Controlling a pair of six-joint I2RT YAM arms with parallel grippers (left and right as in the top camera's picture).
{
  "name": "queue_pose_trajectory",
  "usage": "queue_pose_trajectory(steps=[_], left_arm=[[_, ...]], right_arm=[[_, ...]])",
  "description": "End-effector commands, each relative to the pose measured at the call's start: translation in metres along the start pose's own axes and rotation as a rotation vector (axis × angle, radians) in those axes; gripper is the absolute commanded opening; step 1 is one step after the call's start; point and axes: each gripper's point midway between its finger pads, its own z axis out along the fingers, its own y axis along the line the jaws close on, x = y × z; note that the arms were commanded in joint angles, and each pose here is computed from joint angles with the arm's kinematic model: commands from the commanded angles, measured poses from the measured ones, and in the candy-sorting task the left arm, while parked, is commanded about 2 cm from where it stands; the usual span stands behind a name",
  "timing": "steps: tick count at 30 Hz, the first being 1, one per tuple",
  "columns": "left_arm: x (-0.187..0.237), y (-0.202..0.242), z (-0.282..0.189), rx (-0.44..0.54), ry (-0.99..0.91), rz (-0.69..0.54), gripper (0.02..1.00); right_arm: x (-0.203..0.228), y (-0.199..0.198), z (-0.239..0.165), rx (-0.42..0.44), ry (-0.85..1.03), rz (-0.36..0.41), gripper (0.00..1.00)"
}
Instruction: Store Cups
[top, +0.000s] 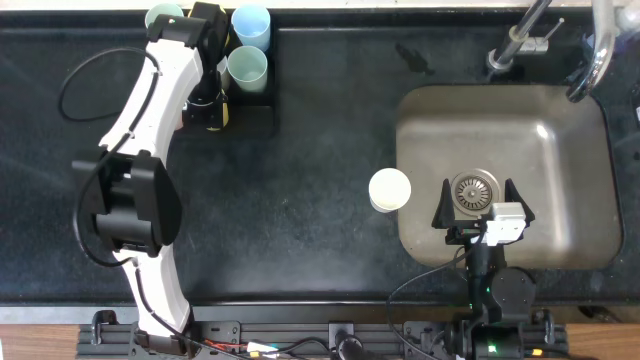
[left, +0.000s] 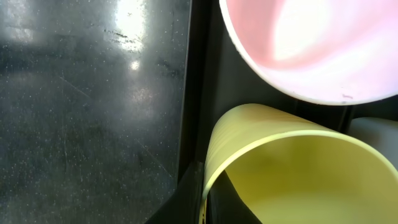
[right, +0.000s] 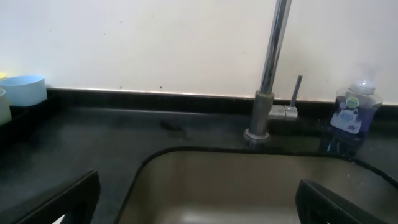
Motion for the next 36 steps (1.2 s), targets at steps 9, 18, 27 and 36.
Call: queue_pose_trajectory(steps=[9, 18, 27, 36], left_arm=[[-0.004, 0.0014, 0.0066, -0.017, -0.022, 0.015, 0.071], [-0.0026, 0.0016, 0.0105, -0.026, -0.021, 0.017, 0.082], [-0.0029, -0.0029, 0.0105, -0.007, -0.024, 0.014, 0.154], [-0.0034, -0.0049, 0.0105, 0.001, -0.028, 0.012, 0.454]], right_arm=[[0.0047, 0.0005, 0.0007, -0.004, 0.006, -0.003, 0.996], [0.0047, 0.0005, 0.0007, -0.004, 0.006, -0.003, 0.996], [0.0047, 0.0005, 0.0007, -0.004, 0.006, -0.003, 0.996], [0.0047, 0.0005, 0.0007, -0.004, 0.006, -0.003, 0.996]])
